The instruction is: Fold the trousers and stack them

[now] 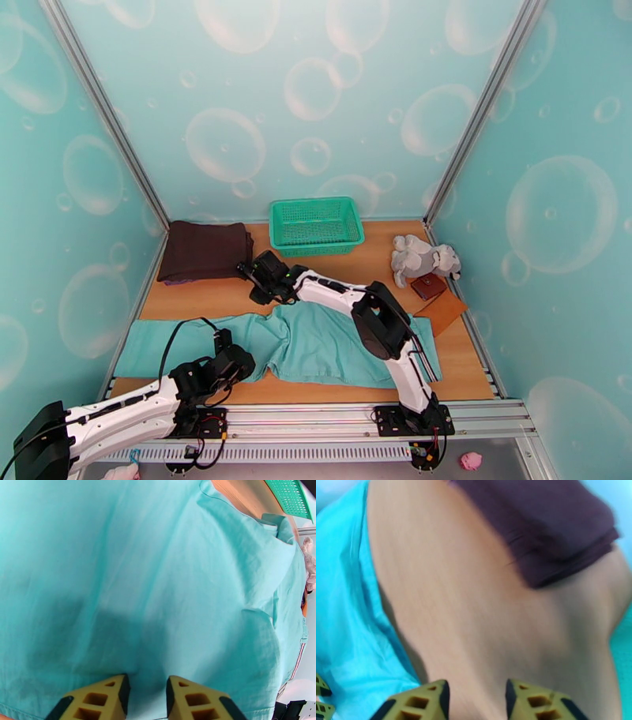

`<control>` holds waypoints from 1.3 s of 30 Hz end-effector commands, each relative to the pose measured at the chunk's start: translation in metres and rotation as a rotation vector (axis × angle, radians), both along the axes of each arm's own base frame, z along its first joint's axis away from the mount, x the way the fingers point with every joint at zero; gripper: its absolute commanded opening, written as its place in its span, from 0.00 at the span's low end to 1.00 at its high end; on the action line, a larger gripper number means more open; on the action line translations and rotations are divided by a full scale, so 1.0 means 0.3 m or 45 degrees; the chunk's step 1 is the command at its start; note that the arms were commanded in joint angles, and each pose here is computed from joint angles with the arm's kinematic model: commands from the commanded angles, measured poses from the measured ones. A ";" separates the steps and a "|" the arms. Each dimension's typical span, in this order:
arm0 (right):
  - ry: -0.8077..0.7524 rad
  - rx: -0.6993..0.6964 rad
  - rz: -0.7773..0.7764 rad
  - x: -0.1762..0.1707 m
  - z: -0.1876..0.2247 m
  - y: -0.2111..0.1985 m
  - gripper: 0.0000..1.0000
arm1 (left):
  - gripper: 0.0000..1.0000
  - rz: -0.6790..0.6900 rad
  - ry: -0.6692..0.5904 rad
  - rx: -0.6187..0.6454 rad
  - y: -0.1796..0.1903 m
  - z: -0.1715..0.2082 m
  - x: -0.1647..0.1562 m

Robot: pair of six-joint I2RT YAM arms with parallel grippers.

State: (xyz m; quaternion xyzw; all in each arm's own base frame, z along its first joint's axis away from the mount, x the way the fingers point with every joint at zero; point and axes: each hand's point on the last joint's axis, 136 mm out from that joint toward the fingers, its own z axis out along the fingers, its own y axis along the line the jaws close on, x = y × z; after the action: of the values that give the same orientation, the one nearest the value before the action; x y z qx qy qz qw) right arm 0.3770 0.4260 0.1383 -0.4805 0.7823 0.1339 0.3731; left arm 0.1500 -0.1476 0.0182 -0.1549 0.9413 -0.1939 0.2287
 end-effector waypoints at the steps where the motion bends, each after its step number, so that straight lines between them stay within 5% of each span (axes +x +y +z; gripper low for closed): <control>1: 0.001 0.259 -0.168 -0.018 0.199 -0.031 0.47 | 0.34 -0.082 0.099 0.130 0.049 -0.036 -0.067; 8: 0.511 0.518 -0.362 -0.279 -0.005 -0.206 0.44 | 0.40 -0.052 -0.224 0.090 0.011 0.216 0.126; 11: 0.591 0.642 -0.425 -0.342 -0.059 -0.293 0.43 | 0.43 -0.116 -0.201 0.064 -0.024 0.200 0.182; 21: 0.813 0.454 -0.742 -0.390 -0.353 -0.504 0.41 | 0.45 -0.158 -0.120 0.115 -0.070 0.101 0.252; 32: 0.627 0.209 -1.149 -0.275 -0.399 -0.882 0.40 | 0.48 -0.143 -0.166 0.199 -0.015 0.151 0.255; 39: 0.273 0.181 -0.927 -0.195 -0.124 -0.750 0.42 | 0.50 -0.104 -0.164 0.126 0.042 0.122 0.258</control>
State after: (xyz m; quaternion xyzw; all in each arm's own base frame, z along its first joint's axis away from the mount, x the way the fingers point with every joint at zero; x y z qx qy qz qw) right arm 0.3098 0.1851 0.0554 -0.0685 0.9478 0.1310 0.2826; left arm 0.2310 -0.1387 0.0654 -0.1033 0.9341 -0.1630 0.3004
